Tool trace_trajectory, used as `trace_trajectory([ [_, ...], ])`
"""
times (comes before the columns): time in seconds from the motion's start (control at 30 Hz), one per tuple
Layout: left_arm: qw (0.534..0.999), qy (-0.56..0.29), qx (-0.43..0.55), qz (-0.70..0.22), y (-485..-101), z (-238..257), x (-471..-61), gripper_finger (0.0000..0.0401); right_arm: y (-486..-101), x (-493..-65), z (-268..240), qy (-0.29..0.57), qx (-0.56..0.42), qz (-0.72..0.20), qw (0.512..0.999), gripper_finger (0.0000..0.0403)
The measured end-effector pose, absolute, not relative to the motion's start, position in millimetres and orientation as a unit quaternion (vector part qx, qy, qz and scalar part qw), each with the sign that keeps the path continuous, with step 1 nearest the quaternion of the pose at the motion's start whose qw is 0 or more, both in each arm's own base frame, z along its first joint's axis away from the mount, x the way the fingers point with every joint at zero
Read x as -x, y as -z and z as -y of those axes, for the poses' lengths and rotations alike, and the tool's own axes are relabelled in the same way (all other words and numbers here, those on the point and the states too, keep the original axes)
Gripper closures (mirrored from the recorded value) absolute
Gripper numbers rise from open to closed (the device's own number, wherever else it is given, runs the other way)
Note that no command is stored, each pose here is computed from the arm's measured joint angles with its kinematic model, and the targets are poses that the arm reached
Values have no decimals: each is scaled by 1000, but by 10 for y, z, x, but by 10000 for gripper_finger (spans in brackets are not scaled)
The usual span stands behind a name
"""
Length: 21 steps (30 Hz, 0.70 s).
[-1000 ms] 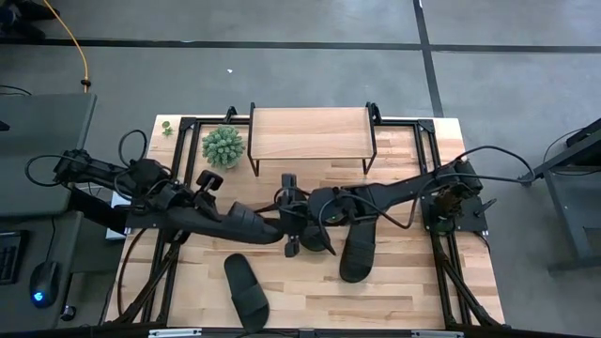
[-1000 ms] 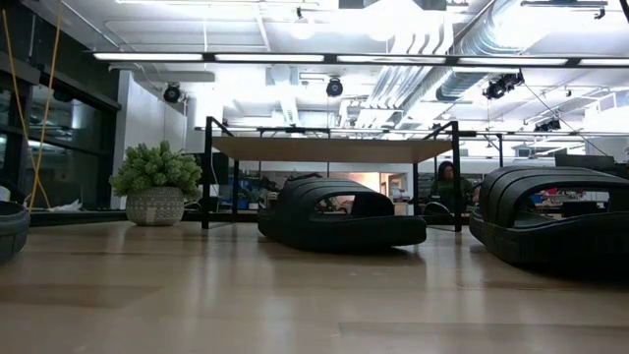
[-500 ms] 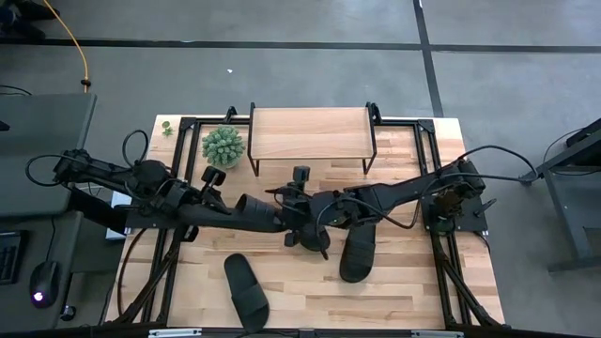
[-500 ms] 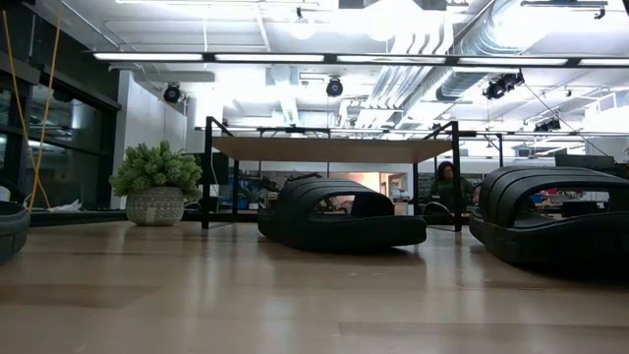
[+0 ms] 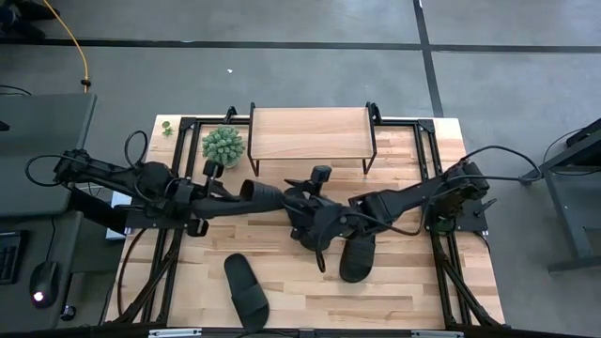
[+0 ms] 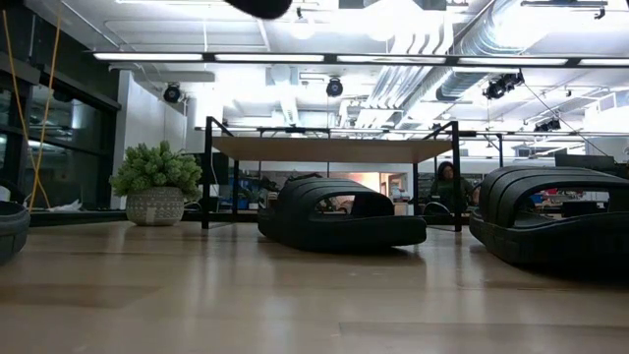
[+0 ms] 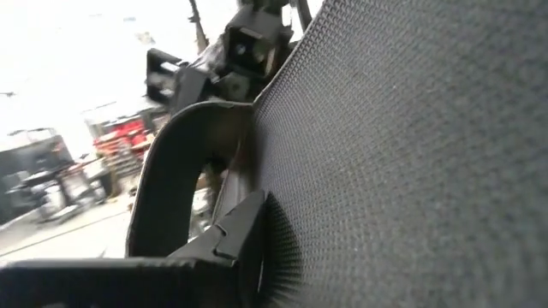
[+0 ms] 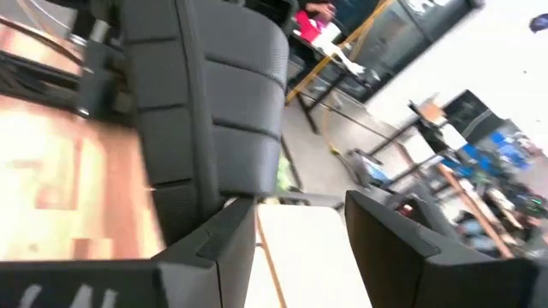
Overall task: Pick and place slides into the shelf
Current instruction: Put the black slide on the shelf
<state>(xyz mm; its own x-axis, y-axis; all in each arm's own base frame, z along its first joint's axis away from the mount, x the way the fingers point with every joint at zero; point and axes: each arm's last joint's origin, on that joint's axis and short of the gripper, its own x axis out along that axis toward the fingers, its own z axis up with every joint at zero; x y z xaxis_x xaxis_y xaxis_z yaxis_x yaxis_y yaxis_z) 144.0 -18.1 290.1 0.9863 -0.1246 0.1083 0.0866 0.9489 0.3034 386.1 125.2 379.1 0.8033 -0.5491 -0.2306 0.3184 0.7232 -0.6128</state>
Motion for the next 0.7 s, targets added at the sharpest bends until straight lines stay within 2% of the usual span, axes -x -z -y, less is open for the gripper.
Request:
trace_trajectory([
  [0.27,981,-56,-186,-16,-2783,112,-1448,289,-3896,-3732,-1344,242,258,-187,916,235],
  [0.43,977,-79,-195,-28,-2770,97,-1446,291,-3893,-3723,-1367,215,253,-188,924,232],
  [0.7,971,-109,-204,-52,-2736,78,-1442,292,-3888,-3733,-1380,193,251,-186,930,185],
])
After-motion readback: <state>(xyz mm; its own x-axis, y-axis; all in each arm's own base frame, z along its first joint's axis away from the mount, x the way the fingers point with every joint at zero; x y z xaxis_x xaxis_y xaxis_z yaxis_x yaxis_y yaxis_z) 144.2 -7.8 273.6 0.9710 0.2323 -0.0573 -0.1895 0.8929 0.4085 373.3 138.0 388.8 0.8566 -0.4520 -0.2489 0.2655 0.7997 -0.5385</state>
